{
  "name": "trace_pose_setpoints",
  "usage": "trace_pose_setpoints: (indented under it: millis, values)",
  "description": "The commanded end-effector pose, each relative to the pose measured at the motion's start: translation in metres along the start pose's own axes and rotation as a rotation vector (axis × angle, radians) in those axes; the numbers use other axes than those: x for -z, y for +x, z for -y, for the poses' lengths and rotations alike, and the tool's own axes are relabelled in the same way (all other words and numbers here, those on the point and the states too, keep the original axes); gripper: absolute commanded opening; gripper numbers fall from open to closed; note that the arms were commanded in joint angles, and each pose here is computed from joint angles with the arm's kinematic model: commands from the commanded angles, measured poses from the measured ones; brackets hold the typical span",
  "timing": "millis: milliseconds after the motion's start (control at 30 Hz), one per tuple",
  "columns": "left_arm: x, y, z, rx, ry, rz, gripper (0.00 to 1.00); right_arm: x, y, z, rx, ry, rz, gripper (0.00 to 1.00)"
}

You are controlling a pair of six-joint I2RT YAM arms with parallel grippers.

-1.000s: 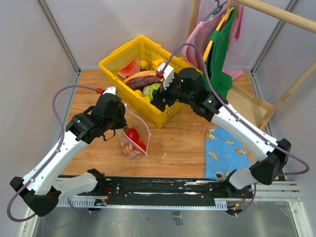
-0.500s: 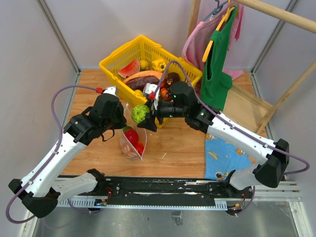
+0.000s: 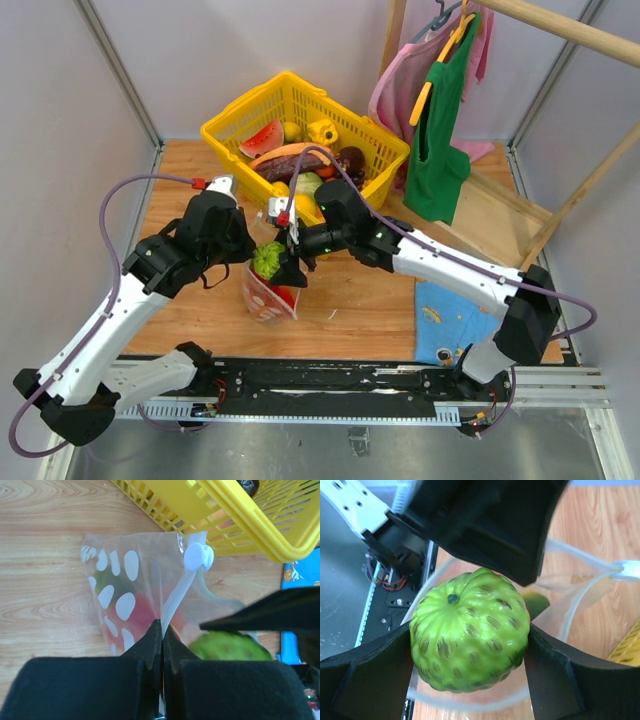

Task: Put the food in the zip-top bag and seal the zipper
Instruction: Place the fake fruit in the zipper food storage bag.

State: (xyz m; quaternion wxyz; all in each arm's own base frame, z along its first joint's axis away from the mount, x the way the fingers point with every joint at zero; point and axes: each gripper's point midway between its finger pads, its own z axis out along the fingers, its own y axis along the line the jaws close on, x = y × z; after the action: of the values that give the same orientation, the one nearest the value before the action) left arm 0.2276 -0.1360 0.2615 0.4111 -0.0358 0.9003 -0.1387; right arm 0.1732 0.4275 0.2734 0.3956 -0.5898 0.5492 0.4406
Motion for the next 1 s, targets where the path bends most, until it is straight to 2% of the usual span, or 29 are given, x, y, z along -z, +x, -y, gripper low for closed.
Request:
trace_pose_setpoints:
  millis: [0, 100, 267, 467, 667, 733, 867, 967]
  values:
    - [0.015, -0.02, 0.014, 0.017, 0.083, 0.071, 0.0, -0.012, 0.029, 0.007, -0.042, 0.037, -0.113, 0.36]
    - [0.019, -0.019, 0.019, 0.005, 0.122, 0.069, 0.0, -0.015, 0.038, 0.017, -0.052, 0.091, -0.128, 0.36]
    - [0.026, -0.015, 0.034, -0.027, 0.225, 0.054, 0.0, -0.016, 0.035, 0.034, -0.04, 0.184, -0.083, 0.38]
    - [0.03, -0.009, 0.047, -0.035, 0.309, 0.028, 0.0, -0.016, 0.022, 0.053, -0.05, 0.302, 0.026, 0.39]
    - [0.027, -0.004, 0.051, -0.01, 0.324, 0.003, 0.0, -0.009, 0.015, 0.07, -0.076, 0.421, 0.104, 0.39]
    - [0.024, -0.002, 0.047, 0.007, 0.298, -0.007, 0.0, -0.001, 0.016, 0.077, -0.09, 0.478, 0.081, 0.39]
    - [0.02, 0.006, 0.034, 0.057, 0.214, -0.041, 0.0, 0.022, 0.031, 0.084, -0.132, 0.584, -0.052, 0.37]
    - [0.019, 0.015, 0.039, 0.084, 0.241, -0.073, 0.0, 0.035, 0.043, 0.077, -0.126, 0.601, -0.161, 0.37]
